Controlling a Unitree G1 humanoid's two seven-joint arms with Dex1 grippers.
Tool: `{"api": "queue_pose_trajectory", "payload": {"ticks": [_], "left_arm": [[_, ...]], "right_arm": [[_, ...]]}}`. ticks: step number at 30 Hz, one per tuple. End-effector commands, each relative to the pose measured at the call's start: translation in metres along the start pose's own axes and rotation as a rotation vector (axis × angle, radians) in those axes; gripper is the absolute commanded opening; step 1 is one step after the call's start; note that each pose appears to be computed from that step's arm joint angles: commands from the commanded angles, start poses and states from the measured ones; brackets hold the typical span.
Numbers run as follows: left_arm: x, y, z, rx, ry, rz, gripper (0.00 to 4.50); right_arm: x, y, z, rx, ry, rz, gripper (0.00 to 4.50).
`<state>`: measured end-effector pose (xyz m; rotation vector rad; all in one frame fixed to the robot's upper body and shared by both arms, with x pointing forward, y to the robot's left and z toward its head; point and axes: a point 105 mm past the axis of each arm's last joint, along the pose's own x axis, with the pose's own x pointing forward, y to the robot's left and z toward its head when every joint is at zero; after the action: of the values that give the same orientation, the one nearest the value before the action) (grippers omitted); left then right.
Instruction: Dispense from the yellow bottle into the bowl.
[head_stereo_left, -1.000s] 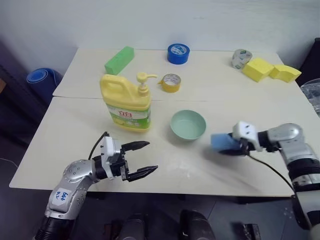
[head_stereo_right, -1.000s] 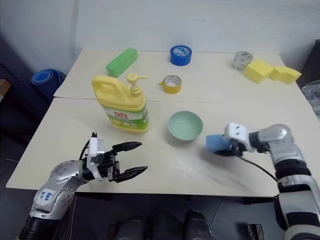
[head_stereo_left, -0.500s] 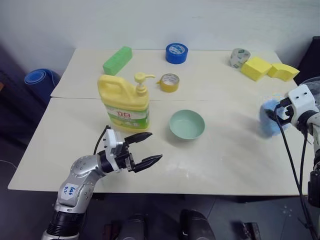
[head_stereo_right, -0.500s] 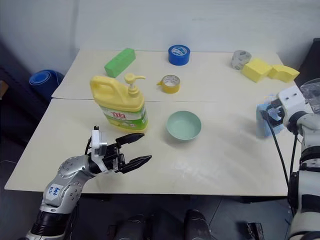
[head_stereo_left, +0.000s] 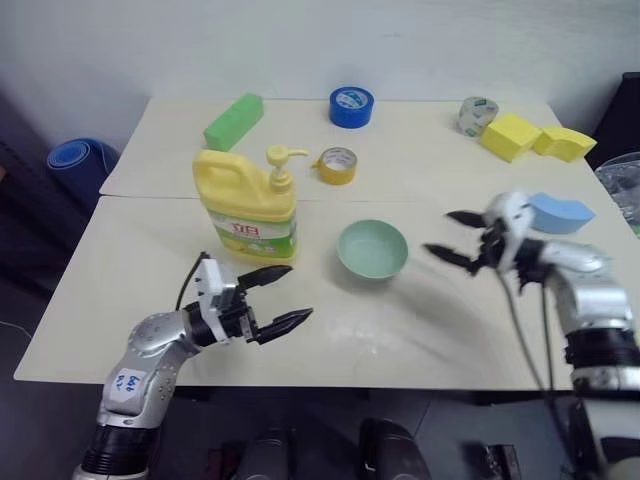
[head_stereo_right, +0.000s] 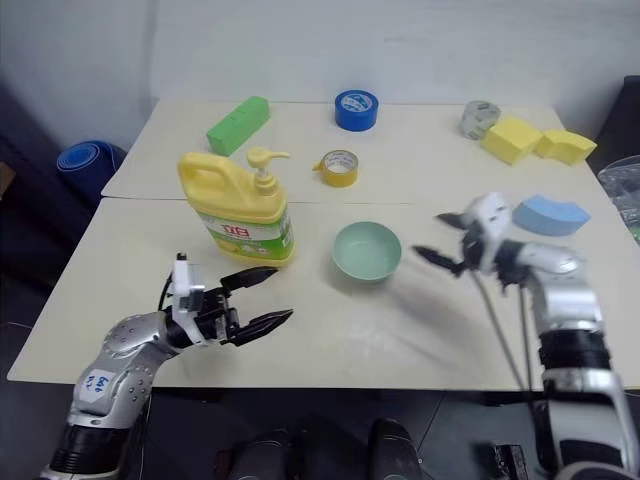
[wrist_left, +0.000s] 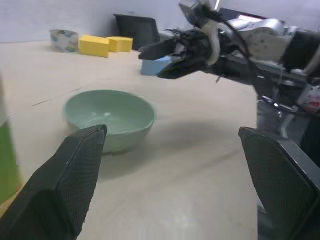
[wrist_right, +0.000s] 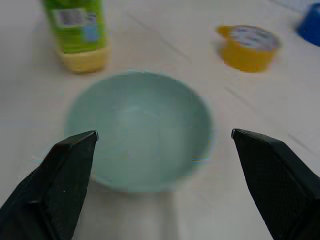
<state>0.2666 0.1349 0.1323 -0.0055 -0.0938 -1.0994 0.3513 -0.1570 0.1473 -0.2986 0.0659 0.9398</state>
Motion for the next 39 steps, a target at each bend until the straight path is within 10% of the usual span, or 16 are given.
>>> {"api": "queue_pose_trajectory", "payload": {"ticks": [1,10,20,22,30,35,39], "left_arm": [[-0.013,0.003,-0.001,0.013,0.013,0.028,4.50],[-0.017,0.004,-0.001,0.055,0.021,0.067,4.50],[-0.019,0.020,0.035,0.129,-0.083,0.141,4.50],[-0.019,0.028,0.063,0.124,-0.172,0.151,4.09],[0.022,0.058,0.175,0.303,-0.350,0.212,1.68],[0.058,0.075,0.186,0.312,-0.301,0.201,0.04],[0.075,0.087,0.185,0.310,-0.252,0.218,0.01]], "right_arm": [[0.026,0.021,0.011,-0.019,-0.014,-0.027,4.45],[0.075,0.045,-0.014,-0.006,0.062,-0.107,3.90],[0.085,0.053,-0.019,-0.048,0.094,-0.101,0.62],[0.083,0.052,-0.010,-0.103,0.079,-0.087,0.01],[0.066,0.043,0.066,-0.243,-0.033,0.025,0.00],[0.065,0.040,0.114,-0.300,-0.055,0.094,0.00],[0.064,0.037,0.135,-0.346,-0.035,0.136,0.00]]}}
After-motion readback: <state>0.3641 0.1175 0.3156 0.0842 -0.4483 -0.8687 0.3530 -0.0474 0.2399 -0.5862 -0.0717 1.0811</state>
